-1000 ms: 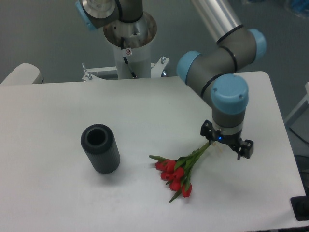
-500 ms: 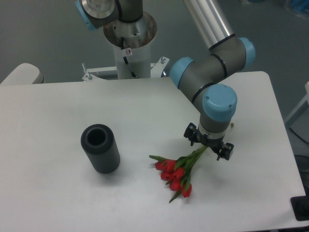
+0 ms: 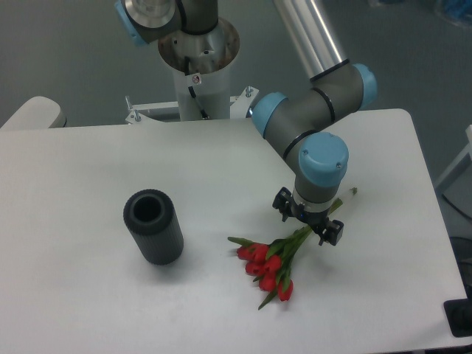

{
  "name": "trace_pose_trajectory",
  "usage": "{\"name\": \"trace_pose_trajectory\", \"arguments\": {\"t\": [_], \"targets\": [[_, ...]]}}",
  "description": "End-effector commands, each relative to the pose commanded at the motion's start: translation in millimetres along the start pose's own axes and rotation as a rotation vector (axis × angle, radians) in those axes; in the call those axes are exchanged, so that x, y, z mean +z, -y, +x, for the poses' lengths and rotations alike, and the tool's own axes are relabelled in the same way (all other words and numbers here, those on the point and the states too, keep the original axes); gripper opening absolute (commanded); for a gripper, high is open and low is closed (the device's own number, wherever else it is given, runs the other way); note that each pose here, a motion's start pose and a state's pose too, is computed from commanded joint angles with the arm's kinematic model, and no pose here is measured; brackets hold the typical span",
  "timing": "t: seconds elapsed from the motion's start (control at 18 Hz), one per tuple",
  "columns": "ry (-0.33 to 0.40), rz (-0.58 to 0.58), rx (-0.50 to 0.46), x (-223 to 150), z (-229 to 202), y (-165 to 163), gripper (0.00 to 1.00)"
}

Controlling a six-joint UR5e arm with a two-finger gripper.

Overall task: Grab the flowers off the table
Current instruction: 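Move the open gripper along the stems toward the red tulip heads, then lower the gripper over the stems and close it around them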

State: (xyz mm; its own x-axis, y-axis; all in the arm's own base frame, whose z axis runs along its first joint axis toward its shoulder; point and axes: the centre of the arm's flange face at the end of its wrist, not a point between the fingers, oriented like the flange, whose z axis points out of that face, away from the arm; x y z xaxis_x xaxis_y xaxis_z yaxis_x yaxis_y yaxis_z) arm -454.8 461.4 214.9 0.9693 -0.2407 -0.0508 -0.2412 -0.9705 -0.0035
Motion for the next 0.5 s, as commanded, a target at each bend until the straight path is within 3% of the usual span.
{"name": "trace_pose_trajectory", "arguments": {"t": [0.5], "targets": [[0.019, 0.008, 0.012, 25, 11, 12, 1.00]]}}
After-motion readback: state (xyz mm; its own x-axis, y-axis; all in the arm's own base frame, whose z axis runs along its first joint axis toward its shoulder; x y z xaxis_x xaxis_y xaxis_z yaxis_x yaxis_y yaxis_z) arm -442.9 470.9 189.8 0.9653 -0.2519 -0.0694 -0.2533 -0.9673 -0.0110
